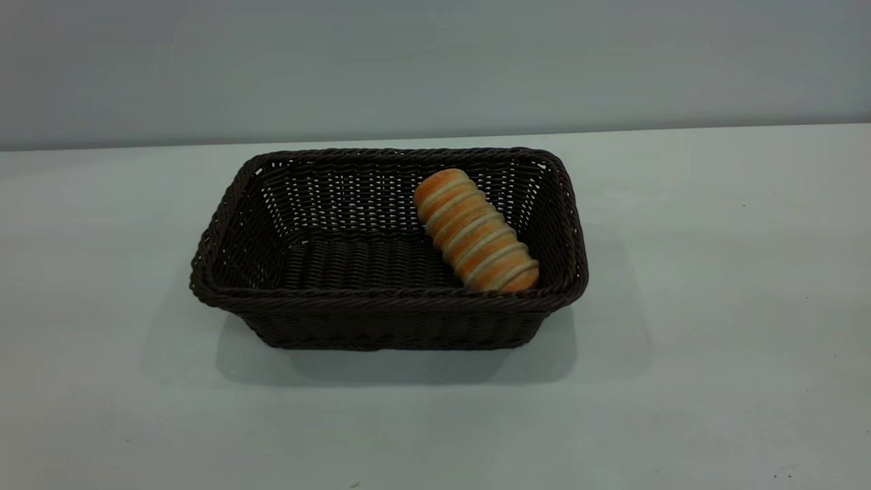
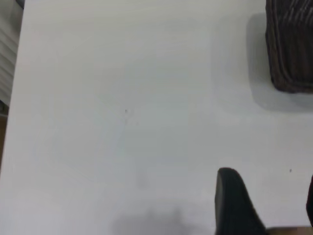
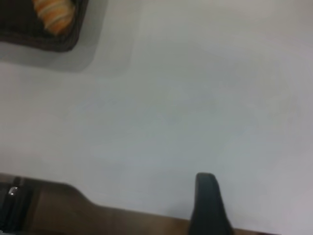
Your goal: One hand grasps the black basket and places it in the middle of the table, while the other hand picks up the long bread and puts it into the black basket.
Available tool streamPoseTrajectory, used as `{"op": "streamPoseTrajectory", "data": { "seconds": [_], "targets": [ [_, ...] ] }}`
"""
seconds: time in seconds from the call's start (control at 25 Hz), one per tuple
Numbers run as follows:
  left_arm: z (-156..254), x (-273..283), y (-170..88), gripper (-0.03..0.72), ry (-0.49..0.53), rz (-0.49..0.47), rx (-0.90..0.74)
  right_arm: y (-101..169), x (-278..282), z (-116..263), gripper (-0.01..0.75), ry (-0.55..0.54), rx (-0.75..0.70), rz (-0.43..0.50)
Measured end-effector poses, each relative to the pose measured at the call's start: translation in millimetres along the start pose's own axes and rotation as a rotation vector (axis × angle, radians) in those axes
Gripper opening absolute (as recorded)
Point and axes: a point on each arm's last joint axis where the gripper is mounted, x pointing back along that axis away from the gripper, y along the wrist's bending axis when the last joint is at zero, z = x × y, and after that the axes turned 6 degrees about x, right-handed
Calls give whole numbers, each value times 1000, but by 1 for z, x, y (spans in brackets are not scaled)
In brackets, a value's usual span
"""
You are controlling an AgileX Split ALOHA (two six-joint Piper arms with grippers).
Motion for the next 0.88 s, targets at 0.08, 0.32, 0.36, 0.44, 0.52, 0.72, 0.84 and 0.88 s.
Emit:
{"op": "streamPoseTrajectory", "data": {
  "seconds": [0.08,0.32,0.36,0.44,0.52,0.72,0.84,0.88],
  "targets": [
    [16,4,2,428,-16,16,9,2,-2,12,517,-3,2,-7],
    [61,10,10,428,-106,51,27,6,-11,48,499,-45,44,2],
    [67,10,11,428,-115,53,28,7,-13,54,495,-54,46,4],
    [80,7,13,428,-133,57,30,8,-16,62,492,-77,48,8],
    [91,3,15,428,-144,59,28,8,-20,69,492,-99,45,12],
    [107,-1,18,428,-178,66,32,9,-28,79,491,-116,33,15],
    [110,-1,18,428,-183,67,31,9,-29,81,491,-115,40,5],
    [111,-1,18,428,-184,67,31,9,-29,81,491,-112,37,8]
  ]
}}
